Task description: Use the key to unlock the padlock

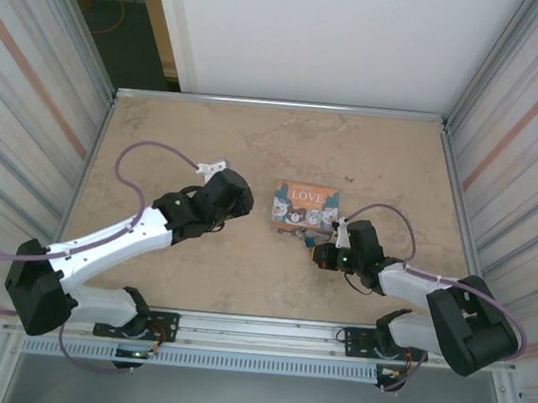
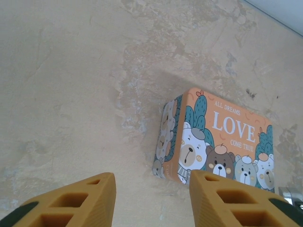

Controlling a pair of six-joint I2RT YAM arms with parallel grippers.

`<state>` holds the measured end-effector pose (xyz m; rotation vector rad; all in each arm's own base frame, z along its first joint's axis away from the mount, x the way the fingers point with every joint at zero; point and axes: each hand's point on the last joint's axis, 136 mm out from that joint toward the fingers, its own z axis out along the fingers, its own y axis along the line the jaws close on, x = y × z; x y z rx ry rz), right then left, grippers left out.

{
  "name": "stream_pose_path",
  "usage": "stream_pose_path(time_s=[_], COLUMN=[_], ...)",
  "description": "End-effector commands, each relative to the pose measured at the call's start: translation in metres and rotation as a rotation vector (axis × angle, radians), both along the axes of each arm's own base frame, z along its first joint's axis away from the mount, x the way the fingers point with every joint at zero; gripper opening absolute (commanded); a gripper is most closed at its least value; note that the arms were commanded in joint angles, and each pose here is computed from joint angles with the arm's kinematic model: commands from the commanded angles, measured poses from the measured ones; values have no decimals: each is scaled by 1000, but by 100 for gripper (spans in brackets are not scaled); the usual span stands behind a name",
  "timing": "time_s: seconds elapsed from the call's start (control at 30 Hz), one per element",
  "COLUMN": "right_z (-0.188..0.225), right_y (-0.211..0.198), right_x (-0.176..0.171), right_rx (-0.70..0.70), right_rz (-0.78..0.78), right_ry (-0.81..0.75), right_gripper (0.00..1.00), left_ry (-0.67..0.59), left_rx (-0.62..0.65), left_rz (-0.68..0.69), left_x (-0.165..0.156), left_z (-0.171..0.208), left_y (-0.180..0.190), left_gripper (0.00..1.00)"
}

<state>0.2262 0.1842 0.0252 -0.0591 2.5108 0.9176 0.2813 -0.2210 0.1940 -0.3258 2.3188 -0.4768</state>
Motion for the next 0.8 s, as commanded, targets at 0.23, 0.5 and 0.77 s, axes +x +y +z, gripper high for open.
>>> stream_pose_path(time_s=[0.23,0.5,0.77], right_z=[-9,8,31], right_y=[-17,-22,-30], right_x=[-1,0,3], right_rx=[-108,-124,-117], right_rz=[-33,-36,-70], right_ry=[50,-4,-82], right_gripper=[20,46,90], left_ry=[-81,-92,-69], left_rx=[99,101,-33], left_rz=[46,-37,-164], left_x=[-3,-3,6], left_z=[13,8,-2], left_y=[30,23,4], left_gripper=[46,61,75])
